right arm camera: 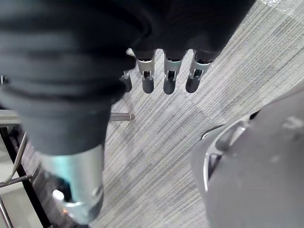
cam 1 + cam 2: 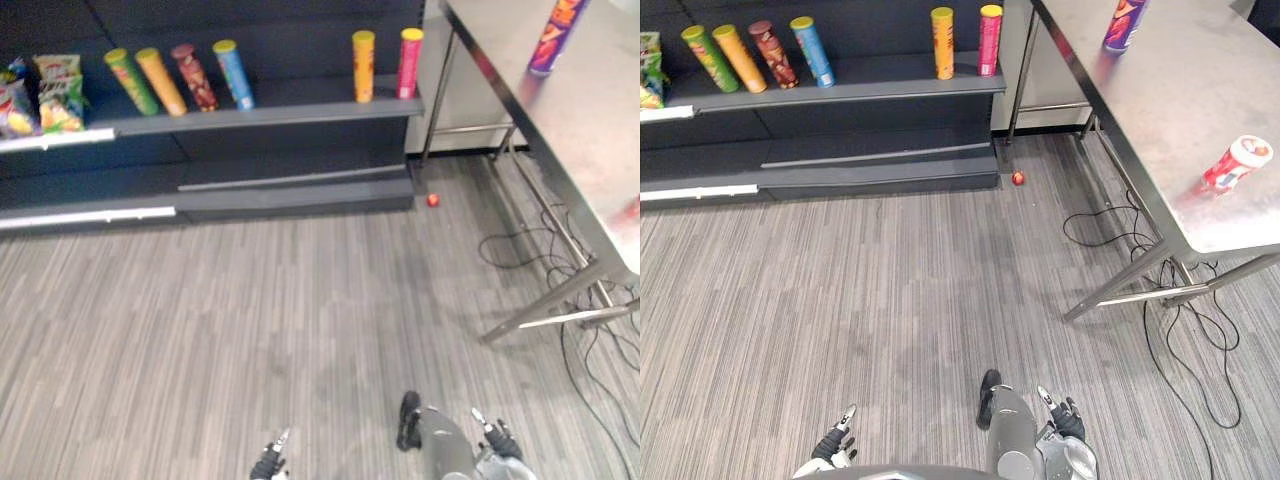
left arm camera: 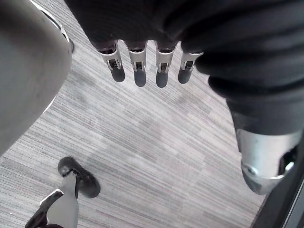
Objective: Put the gum and the chips on the shelf.
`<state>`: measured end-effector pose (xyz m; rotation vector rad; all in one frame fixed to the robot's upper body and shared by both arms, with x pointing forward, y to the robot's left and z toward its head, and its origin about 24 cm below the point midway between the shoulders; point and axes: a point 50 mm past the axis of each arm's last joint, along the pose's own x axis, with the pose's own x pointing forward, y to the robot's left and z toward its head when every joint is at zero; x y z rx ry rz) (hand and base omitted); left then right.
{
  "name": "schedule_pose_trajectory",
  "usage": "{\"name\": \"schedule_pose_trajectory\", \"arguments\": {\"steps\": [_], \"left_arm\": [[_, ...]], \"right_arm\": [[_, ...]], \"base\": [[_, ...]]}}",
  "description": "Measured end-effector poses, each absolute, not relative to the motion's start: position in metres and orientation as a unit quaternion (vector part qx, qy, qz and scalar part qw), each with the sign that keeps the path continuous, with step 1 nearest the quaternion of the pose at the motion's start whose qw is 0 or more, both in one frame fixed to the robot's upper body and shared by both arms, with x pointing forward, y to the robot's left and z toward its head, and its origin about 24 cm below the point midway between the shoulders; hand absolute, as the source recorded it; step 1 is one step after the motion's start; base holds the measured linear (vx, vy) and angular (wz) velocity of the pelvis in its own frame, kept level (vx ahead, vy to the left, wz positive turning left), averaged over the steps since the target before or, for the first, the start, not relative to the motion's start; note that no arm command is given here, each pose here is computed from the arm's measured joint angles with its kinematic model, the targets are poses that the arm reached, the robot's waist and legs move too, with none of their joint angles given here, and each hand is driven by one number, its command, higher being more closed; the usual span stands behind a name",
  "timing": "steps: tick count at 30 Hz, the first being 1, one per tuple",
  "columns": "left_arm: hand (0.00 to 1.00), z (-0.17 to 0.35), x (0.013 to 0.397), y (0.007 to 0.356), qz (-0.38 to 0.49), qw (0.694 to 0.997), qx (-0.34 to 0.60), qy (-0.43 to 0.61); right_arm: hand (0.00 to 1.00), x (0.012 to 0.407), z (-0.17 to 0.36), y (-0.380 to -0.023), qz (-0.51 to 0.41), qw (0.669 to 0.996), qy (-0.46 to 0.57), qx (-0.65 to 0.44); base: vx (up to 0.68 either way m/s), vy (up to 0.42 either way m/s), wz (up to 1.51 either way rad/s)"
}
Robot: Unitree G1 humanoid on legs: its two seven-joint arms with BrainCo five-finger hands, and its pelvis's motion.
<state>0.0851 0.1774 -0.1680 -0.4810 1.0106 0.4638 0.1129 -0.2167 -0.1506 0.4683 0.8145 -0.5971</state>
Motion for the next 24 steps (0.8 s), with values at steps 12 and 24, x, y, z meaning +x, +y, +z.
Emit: {"name": "schedule_pose_trajectory", "arguments": {"steps": [12,24], "left_arm": [[0.00,-0.160,0.099,0.190,0.240,0.838,-0.249,0.421],[0.00,-0.161,0.088,0.214,0.230,0.844,-0.175,0.451]], "right_arm": [[0.00,0.108,-0.153,-0.210,-0.273,0.847,0.400,0.219],[0.00,0.092,-0.164,-0.179,-0.275,0.816,0.437,0.260]], "base": [[0.40,-0.018,-0.23],[0.39,0.308,-0.44]]}}
